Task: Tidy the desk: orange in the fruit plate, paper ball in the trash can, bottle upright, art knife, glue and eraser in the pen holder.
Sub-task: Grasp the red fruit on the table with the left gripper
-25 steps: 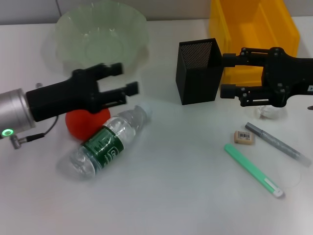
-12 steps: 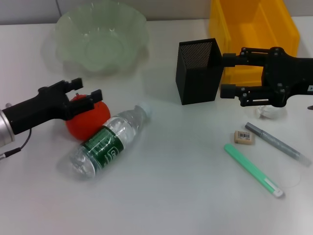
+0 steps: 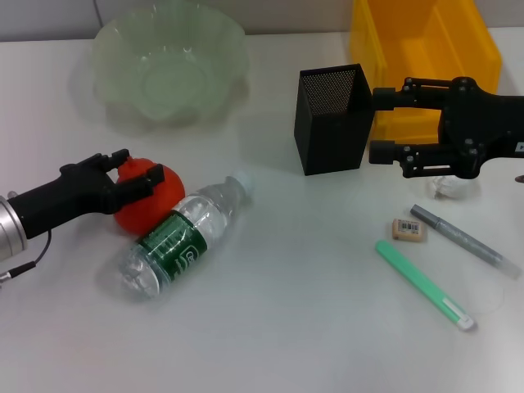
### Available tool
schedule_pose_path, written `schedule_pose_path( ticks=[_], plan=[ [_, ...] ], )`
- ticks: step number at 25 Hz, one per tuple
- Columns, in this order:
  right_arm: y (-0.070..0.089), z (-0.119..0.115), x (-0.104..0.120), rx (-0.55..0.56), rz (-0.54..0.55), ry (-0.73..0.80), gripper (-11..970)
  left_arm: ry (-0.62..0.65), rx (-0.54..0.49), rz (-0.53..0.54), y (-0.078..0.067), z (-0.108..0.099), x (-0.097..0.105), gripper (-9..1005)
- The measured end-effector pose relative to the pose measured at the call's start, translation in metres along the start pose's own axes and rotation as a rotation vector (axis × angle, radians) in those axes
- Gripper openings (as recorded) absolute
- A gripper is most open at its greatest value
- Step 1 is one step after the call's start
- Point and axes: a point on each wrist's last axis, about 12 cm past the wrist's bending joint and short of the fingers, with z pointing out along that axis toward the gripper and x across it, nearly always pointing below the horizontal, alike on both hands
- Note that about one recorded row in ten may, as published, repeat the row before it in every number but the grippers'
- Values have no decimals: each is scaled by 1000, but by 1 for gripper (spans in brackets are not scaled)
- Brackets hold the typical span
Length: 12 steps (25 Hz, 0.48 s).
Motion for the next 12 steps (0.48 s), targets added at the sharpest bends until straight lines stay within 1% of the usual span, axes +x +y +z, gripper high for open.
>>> schedule_pose_path(
  ticks=[9,12],
  plan=[
    [0,-2,1,3,-9,0,771,9,6,-3,-3,4,2,773],
    [1,-2,2,4,-11,-1,771,9,7,-3,-3,4,2,690]
  ],
)
